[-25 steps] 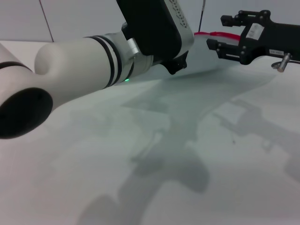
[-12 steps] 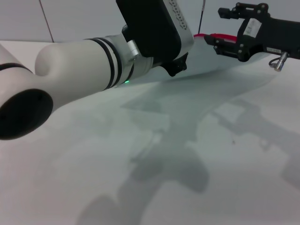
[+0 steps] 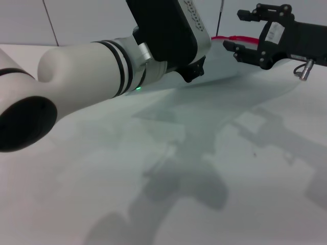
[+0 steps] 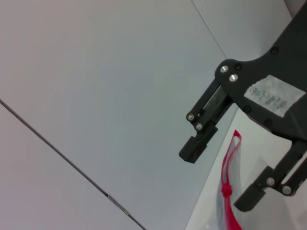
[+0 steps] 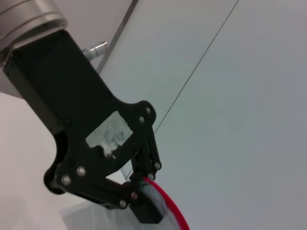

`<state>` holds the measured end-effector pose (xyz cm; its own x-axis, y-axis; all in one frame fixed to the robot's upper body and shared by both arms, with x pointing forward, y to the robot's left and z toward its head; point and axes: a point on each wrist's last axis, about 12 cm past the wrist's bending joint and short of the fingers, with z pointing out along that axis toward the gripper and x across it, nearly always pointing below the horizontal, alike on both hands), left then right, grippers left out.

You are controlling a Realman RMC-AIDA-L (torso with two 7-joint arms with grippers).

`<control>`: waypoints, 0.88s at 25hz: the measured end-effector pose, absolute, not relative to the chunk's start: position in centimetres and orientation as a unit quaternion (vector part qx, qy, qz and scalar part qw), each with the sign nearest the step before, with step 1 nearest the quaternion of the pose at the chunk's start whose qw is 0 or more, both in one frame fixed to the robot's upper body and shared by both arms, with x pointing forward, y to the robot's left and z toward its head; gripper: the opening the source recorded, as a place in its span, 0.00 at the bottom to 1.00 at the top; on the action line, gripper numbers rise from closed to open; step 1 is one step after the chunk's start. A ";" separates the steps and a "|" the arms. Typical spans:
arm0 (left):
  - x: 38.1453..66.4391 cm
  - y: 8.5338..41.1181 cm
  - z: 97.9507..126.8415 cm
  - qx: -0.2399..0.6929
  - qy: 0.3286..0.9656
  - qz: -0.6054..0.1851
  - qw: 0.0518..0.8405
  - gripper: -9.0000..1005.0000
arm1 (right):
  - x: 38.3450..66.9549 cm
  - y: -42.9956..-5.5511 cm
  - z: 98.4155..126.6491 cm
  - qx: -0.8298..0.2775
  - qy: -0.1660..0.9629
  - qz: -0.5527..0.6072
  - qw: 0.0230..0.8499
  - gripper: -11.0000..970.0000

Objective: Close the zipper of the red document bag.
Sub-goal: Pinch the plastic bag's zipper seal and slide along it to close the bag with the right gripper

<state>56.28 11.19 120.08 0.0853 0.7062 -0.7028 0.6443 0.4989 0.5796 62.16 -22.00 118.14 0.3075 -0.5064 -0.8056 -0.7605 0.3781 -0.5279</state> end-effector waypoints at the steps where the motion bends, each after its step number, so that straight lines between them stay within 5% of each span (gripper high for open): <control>1: 56.3 11.2 120.1 0.500 0.676 0.029 0.541 0.07 | 62.1 -22.0 118.1 -0.549 0.578 0.106 0.594 0.62; 22: 56.2 11.1 120.2 0.499 0.674 0.027 0.544 0.07 | 62.2 -21.7 117.4 -0.555 0.580 0.100 0.588 0.53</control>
